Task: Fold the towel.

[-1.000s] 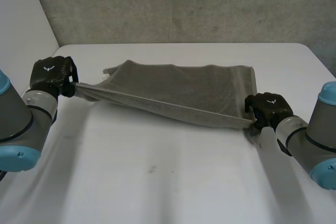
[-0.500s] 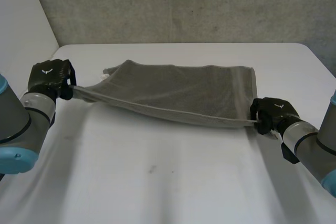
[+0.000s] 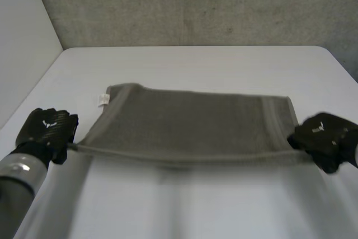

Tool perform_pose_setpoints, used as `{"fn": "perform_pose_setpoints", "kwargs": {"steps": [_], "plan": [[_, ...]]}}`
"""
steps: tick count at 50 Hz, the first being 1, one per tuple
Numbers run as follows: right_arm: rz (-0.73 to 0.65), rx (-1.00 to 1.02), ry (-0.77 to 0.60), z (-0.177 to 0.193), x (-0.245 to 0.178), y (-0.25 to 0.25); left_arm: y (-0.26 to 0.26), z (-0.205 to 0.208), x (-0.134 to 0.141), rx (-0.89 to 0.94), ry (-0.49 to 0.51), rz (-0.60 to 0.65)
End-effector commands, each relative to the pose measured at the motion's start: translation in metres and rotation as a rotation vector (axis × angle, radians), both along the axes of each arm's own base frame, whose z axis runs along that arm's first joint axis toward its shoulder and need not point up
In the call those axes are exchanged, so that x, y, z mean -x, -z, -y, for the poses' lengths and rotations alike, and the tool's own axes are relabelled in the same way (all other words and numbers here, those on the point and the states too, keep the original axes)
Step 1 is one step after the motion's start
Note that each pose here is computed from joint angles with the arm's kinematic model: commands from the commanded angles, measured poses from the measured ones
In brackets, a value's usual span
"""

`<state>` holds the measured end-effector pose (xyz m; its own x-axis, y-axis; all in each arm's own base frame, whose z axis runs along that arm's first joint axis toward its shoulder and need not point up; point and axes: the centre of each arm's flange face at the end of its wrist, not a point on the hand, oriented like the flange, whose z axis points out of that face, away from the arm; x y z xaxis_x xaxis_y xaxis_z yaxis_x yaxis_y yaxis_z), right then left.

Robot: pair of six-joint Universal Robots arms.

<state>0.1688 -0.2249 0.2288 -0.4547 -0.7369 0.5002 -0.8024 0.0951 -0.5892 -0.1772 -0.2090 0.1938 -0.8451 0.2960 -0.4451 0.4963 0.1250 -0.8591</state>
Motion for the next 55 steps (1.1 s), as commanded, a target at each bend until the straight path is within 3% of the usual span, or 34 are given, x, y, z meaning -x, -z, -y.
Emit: {"fn": "perform_pose_setpoints", "kwargs": {"steps": [1,11,23,37,55], "plan": [[-0.076,-0.016,-0.01,-0.02,0.017,-0.025,-0.025,-0.037,-0.002,0.024,0.041,0.042],[-0.073,0.047,-0.009,-0.003,0.023,-0.029,-0.018,-0.024,0.01,0.027,0.101,0.128],[-0.025,-0.021,0.045,0.067,0.019,0.03,0.02,0.066,0.05,0.04,0.146,0.135],[0.041,0.156,0.116,0.148,-0.015,0.068,0.055,0.167,0.09,0.125,0.154,0.111],[0.039,0.311,0.109,0.186,-0.039,0.079,0.071,0.204,0.104,0.182,0.147,0.099]]}}
